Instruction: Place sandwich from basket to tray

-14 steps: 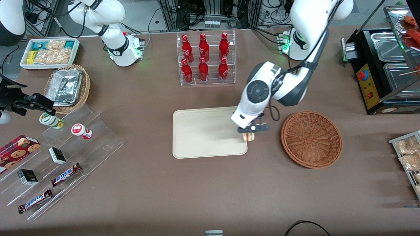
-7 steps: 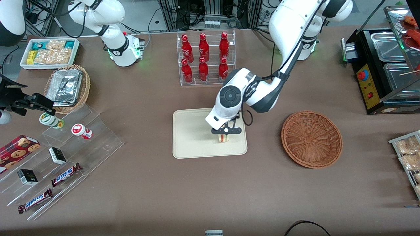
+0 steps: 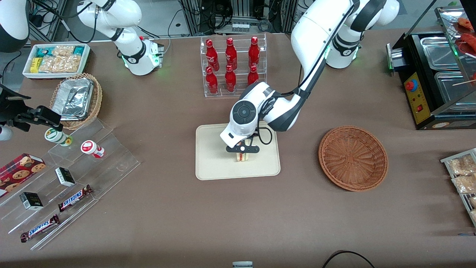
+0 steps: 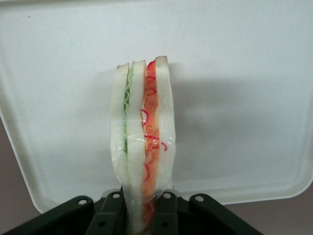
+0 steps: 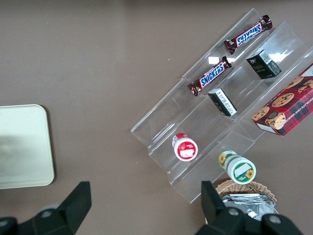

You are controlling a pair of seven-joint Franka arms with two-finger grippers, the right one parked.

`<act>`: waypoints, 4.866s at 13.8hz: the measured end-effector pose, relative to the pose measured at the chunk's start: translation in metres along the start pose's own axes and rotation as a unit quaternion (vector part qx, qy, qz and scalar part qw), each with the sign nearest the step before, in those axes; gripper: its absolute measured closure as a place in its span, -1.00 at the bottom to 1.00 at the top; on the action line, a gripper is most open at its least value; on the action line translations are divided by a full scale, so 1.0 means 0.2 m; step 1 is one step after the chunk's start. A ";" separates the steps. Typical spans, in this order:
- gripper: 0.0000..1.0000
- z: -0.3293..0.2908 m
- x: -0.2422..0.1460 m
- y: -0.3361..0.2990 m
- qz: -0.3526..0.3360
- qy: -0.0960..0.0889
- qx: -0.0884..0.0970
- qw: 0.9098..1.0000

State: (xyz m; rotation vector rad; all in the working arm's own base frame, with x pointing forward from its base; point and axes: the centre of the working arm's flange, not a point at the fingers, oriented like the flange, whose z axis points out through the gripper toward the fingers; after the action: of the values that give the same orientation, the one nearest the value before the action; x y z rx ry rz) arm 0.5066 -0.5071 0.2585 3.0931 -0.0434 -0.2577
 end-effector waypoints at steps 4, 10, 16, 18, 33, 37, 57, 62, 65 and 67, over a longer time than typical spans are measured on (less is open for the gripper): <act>0.70 0.00 0.04 -0.02 -0.006 0.009 0.003 1.000; 0.70 0.07 0.06 -0.02 -0.018 0.012 0.000 1.000; 0.70 0.10 0.06 -0.02 -0.038 0.012 0.000 0.999; 0.70 0.12 0.07 -0.02 -0.046 0.012 0.000 0.999; -1.00 0.14 0.07 -0.01 -0.046 0.020 0.001 0.999; -1.00 0.10 0.08 0.00 -0.046 0.024 -0.003 0.999; -1.00 -0.76 0.12 -0.47 -0.018 -0.018 0.058 0.998; -1.00 -1.10 0.22 -1.02 0.007 -0.055 0.043 0.998; -1.00 -1.25 0.21 -1.28 0.024 -0.063 0.033 0.997; -1.00 -1.28 0.19 -1.44 0.033 -0.068 0.028 0.997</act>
State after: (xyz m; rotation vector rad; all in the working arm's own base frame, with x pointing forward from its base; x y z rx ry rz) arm 0.5941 -0.2126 0.4939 3.1165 -0.1587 -0.4708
